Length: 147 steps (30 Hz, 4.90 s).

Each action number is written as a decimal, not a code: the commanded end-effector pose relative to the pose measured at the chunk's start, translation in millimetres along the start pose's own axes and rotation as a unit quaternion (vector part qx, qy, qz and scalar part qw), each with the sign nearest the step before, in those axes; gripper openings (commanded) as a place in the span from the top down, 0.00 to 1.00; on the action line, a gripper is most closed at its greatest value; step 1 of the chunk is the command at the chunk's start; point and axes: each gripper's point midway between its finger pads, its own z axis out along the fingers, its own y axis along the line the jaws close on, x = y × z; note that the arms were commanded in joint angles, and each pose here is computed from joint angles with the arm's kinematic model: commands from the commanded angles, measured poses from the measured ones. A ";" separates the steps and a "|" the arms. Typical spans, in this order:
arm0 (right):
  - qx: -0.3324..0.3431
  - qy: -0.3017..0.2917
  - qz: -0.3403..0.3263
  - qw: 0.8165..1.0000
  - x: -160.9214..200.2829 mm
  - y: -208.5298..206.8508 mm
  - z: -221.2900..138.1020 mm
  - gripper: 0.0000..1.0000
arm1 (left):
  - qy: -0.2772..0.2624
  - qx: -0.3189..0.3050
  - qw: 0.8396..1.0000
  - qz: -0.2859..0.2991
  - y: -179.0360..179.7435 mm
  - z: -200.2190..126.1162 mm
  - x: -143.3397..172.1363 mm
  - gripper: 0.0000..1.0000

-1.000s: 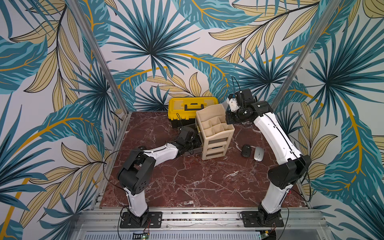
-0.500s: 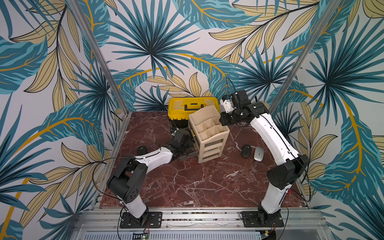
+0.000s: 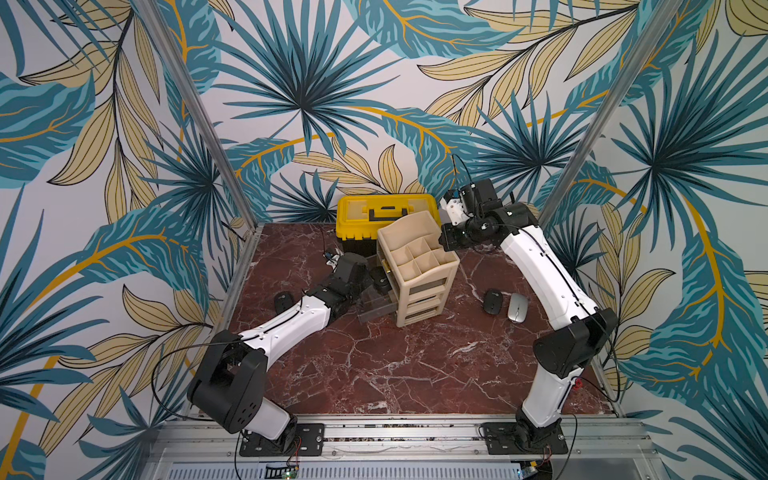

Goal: Take the mice out of the drawer
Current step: Adjust the mouse in the drawer.

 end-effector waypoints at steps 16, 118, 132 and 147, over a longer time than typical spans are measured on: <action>0.049 0.088 -0.006 0.995 38.9 -28.0 23.7 1.00 | 0.147 0.134 0.978 0.055 -70.4 49.4 -7.8 1.00; 0.049 0.090 -0.007 0.995 36.0 -27.3 27.2 1.00 | 0.313 0.136 0.929 0.145 -65.5 34.2 54.5 1.00; 0.050 0.091 -0.007 0.995 35.3 -27.7 26.8 1.00 | 0.319 -0.074 0.925 0.193 9.3 49.5 59.0 1.00; 0.048 0.092 -0.006 0.995 36.3 -27.2 27.0 1.00 | 0.313 -0.106 0.924 0.191 30.5 41.4 58.5 1.00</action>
